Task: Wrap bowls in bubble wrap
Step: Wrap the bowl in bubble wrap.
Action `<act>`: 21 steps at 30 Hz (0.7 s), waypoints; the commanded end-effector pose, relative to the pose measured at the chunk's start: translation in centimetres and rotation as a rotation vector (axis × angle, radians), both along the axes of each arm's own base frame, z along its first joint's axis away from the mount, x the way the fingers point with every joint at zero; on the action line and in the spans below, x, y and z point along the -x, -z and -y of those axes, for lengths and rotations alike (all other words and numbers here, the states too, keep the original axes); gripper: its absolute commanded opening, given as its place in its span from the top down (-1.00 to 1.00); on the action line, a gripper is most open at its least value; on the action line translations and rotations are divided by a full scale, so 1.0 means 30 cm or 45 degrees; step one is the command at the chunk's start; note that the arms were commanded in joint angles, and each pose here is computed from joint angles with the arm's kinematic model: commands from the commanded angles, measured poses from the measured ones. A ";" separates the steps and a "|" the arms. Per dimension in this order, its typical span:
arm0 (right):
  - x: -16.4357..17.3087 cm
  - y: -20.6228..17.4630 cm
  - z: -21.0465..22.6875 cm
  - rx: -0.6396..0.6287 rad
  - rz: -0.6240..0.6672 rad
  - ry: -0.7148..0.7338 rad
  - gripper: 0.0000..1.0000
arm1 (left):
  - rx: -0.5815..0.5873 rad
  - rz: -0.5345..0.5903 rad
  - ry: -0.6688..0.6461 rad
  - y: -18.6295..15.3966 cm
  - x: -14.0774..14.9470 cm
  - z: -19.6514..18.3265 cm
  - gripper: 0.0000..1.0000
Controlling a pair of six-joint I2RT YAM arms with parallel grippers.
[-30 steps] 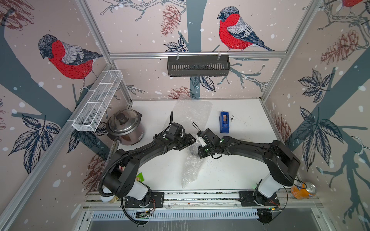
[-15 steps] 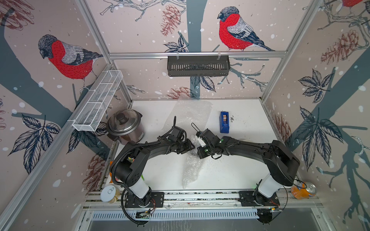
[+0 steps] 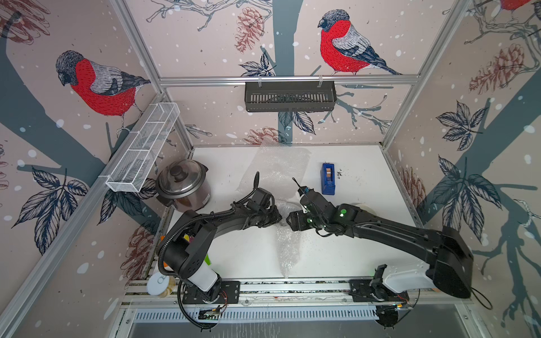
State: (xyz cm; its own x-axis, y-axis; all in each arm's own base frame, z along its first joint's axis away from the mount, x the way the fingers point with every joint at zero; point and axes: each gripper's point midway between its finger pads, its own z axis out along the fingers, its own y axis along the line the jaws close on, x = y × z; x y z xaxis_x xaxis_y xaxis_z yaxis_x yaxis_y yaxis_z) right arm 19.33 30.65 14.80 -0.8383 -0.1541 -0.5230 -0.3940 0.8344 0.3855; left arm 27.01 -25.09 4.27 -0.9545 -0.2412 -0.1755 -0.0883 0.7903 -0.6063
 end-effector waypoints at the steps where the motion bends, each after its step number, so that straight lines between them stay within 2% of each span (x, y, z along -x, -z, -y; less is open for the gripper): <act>1: 0.112 0.053 0.038 0.019 -0.103 0.081 -0.82 | -0.035 0.014 -0.120 -0.008 -0.011 -0.035 0.54; 6: 0.368 0.137 0.004 -0.018 -0.240 -0.005 -0.91 | -0.071 0.016 -0.224 0.004 -0.005 -0.068 0.54; 11: 0.499 0.230 -0.044 -0.046 -0.377 -0.050 -0.92 | -0.048 -0.025 -0.303 0.030 0.005 -0.077 0.57; 13: 0.508 0.271 -0.049 -0.026 -0.423 -0.032 -0.88 | -0.040 -0.035 -0.327 0.034 0.009 -0.079 0.57; 16: 0.479 0.317 -0.034 0.054 -0.427 0.023 -0.69 | -0.041 -0.025 -0.335 0.026 0.013 -0.077 0.58; 19: 0.435 0.325 -0.040 0.040 -0.418 0.040 -0.52 | -0.044 -0.022 -0.336 0.025 0.018 -0.079 0.58; 21: 0.407 0.319 -0.037 0.043 -0.399 0.050 -0.26 | -0.043 -0.013 -0.336 0.018 0.016 -0.081 0.58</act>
